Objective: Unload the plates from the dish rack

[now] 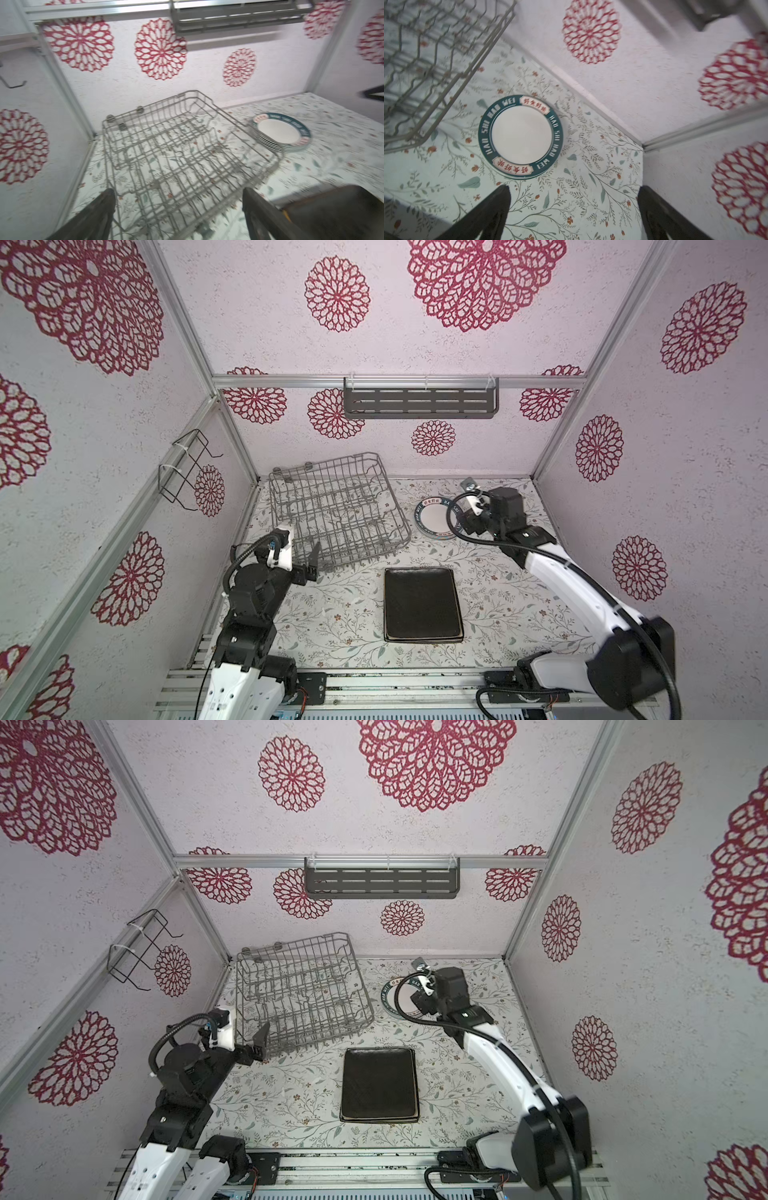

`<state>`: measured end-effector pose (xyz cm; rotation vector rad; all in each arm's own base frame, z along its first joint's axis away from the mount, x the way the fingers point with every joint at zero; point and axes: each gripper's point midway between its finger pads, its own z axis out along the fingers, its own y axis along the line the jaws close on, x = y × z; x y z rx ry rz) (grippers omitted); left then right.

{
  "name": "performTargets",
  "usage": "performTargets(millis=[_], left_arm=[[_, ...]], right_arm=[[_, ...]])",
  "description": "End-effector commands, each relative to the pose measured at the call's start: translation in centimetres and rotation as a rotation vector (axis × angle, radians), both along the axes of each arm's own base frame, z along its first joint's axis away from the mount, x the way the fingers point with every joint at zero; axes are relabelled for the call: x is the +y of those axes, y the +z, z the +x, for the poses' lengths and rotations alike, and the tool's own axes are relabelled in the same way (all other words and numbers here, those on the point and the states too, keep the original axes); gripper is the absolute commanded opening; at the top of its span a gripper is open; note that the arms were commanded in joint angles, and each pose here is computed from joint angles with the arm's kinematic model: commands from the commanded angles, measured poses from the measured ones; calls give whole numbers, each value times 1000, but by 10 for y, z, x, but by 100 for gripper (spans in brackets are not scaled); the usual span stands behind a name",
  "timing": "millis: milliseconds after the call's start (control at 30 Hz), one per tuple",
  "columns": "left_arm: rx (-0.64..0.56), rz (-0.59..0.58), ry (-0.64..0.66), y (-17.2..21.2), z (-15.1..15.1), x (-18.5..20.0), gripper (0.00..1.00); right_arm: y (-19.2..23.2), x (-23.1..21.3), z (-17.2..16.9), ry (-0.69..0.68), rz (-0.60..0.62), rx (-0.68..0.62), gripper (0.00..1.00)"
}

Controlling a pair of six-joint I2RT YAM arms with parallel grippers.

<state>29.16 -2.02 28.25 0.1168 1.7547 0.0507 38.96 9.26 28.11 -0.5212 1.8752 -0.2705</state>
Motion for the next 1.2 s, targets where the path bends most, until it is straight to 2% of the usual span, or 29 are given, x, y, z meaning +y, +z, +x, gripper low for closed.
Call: performTargets(millis=[0,100,200,267,367,433,533,633,700,767,900,1033,1100,1167], left_arm=[[-57,32,418,27,35,84,97],[-47,-34,478,10,62,115,97],[-132,-97,449,-10,77,122,97],[-176,-95,416,-21,83,120,97],[-167,-91,402,-36,88,121,98],[-145,-122,440,-55,89,127,97],[-86,-145,403,-79,93,121,97],[-49,-160,438,-95,90,125,97],[-7,-160,462,-100,91,129,97],[-22,-156,475,-98,94,132,97],[-22,-146,426,-98,95,123,97],[4,-196,407,-113,94,114,97],[40,-129,405,-130,98,105,97],[18,-77,378,-139,104,92,97]], right_arm=[[12,-49,-16,-261,245,-184,99],[-1,-83,-41,-369,308,-321,99],[-19,-103,-60,-442,346,-414,99],[-37,-109,-64,-460,358,-410,99],[-58,-119,-66,-505,398,-397,99],[-74,-120,-65,-495,426,-384,99],[-91,-123,-64,-500,437,-388,99],[-103,-124,-57,-501,427,-374,99],[-110,-122,-51,-490,421,-362,99],[-116,-119,-44,-474,386,-341,99],[-131,-122,-34,-494,350,-308,99],[-149,-113,-24,-430,346,-279,99],[-153,-113,-24,-428,351,-263,99],[-155,-119,-27,-436,383,-278,99]])
